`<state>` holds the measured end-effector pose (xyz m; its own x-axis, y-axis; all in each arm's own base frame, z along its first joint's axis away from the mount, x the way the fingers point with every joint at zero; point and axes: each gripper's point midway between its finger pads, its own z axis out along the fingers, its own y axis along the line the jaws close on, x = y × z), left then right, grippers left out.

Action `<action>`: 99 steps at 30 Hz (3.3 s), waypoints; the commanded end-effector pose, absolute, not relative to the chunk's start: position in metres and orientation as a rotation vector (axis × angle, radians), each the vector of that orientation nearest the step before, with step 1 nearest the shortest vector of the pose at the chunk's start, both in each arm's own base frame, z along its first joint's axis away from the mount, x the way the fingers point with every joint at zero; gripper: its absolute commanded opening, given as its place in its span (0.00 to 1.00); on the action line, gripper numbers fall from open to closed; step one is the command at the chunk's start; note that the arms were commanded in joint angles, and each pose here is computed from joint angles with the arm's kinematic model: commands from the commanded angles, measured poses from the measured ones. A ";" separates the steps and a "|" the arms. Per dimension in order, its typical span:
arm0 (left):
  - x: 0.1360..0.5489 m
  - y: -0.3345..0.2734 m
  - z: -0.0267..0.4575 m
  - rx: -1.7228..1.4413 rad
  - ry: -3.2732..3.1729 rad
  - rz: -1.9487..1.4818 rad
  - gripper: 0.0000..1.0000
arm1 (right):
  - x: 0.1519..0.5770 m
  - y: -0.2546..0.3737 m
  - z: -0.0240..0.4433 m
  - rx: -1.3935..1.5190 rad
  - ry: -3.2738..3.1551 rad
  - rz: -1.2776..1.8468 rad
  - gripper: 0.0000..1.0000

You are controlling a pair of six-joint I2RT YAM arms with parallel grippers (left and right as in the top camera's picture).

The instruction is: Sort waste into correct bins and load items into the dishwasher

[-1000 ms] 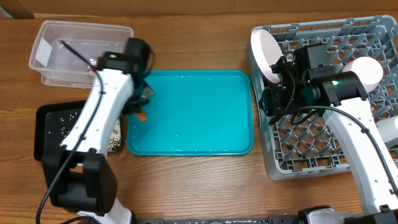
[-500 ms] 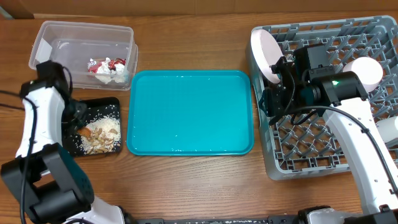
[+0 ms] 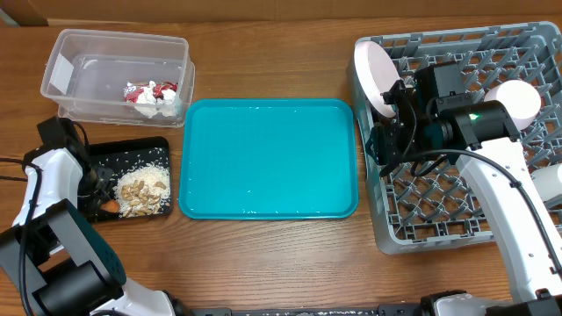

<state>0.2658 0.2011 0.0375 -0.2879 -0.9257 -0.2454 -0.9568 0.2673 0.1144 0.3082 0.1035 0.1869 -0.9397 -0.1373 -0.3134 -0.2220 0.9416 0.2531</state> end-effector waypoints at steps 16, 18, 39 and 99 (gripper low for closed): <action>0.253 0.196 0.014 -1.782 2.514 0.412 0.47 | 0.309 0.103 0.190 -0.264 2.797 0.414 0.61; 0.256 0.196 0.016 -1.745 2.545 0.400 0.61 | 0.309 0.103 0.190 -0.264 2.797 0.414 0.61; 0.356 -0.009 0.164 -0.194 2.947 -0.013 1.00 | 0.389 0.129 0.230 -0.315 2.414 0.494 0.97; 0.187 -0.005 0.245 -0.204 2.301 -0.102 1.00 | 0.242 0.044 0.244 -0.081 1.673 0.269 1.00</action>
